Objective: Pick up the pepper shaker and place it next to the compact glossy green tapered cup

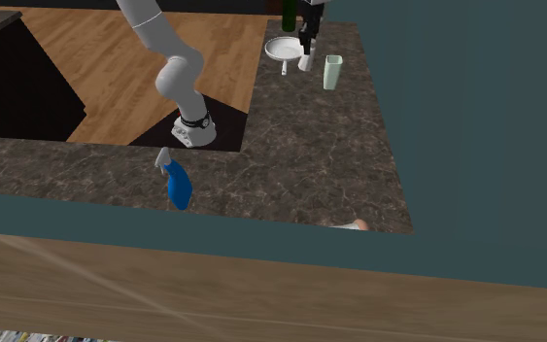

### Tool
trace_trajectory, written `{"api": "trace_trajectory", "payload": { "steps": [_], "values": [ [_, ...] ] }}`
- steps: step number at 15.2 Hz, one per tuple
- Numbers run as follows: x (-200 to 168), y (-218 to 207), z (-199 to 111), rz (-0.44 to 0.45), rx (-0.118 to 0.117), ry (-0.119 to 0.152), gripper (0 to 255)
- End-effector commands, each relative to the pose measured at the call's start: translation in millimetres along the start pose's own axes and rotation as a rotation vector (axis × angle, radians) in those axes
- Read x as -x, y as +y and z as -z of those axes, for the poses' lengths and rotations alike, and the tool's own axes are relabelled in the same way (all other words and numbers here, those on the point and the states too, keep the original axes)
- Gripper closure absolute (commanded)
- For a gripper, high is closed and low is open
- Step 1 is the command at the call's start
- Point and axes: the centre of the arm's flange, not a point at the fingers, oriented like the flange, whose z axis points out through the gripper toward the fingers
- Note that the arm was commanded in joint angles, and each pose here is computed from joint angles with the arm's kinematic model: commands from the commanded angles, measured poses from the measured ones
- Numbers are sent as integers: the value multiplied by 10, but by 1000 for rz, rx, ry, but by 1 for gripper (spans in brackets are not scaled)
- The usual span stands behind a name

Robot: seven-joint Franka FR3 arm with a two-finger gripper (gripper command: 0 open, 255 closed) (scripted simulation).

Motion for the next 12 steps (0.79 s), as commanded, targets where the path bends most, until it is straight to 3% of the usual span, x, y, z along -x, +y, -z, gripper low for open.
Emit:
{"api": "trace_trajectory", "payload": {
  "steps": [1,12],
  "values": [
    [57,-279,-19,-1,-1,0,255],
    [554,-1643,-35,-1,-1,0,255]
  ]
}}
